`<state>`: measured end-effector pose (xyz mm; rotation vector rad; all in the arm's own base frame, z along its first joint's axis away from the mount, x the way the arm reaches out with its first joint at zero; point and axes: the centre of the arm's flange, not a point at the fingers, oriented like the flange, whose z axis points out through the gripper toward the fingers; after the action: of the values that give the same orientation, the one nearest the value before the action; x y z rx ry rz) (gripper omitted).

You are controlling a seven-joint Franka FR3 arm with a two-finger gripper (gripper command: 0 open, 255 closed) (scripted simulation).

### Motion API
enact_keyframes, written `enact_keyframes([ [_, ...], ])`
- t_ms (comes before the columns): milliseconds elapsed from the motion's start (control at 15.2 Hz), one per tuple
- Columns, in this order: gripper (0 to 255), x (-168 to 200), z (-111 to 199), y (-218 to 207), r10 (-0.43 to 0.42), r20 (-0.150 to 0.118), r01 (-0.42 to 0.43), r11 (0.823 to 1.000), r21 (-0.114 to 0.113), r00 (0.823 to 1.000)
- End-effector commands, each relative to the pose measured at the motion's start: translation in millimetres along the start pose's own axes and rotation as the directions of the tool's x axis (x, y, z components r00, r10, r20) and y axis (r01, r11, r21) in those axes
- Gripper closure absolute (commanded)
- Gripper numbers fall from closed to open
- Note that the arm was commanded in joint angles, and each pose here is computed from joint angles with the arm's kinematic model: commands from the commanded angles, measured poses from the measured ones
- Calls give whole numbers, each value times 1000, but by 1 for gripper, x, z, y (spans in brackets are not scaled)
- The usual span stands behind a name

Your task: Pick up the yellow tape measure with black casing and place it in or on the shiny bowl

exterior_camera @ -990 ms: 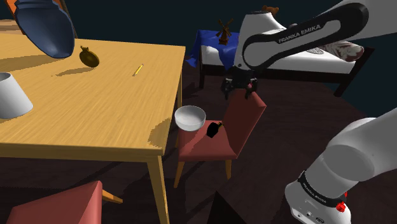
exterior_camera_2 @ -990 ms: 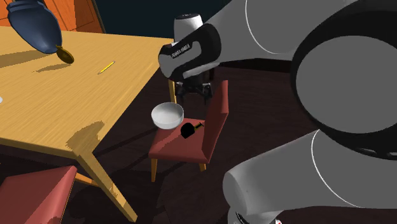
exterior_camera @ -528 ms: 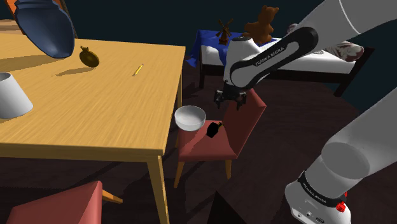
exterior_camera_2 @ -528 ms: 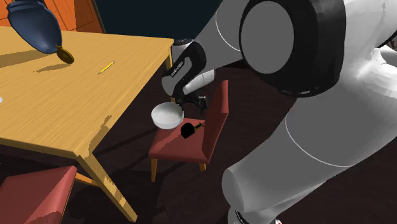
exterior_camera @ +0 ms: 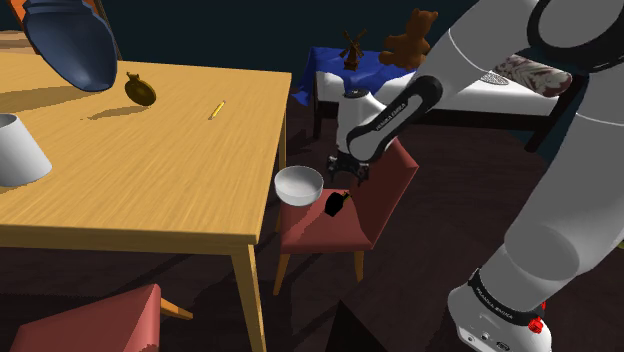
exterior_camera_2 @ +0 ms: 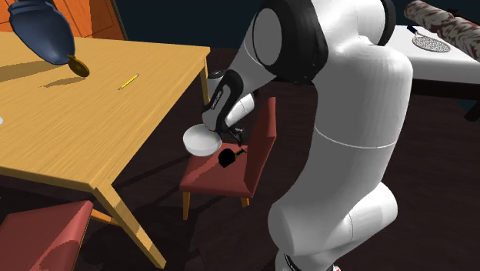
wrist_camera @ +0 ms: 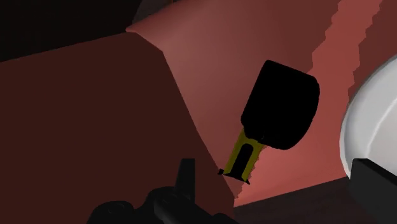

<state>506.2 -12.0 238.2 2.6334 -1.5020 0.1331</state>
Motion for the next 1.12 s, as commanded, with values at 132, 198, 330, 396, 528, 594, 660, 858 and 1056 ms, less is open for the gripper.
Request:
enact_keyframes([
  [132, 0, 16, 48, -13, 113, -6, -113, 993, -16, 994],
  [198, 0, 21, 60, -17, 140, -8, -141, 990, -20, 990],
  [330, 0, 21, 66, -17, 141, -8, -141, 990, -20, 990],
  [396, 0, 21, 71, -17, 141, -8, -141, 990, -20, 990],
  [528, 0, 21, 82, -16, 141, -8, -141, 990, -20, 990],
  [594, 0, 21, 87, -16, 141, -8, -141, 990, -20, 990],
  [660, 0, 21, 92, -16, 141, -8, -141, 990, -20, 990],
  [858, 0, 21, 100, -16, 141, -8, -141, 990, -20, 990],
  [1056, 0, 21, 100, -16, 141, -8, -141, 990, -20, 990],
])
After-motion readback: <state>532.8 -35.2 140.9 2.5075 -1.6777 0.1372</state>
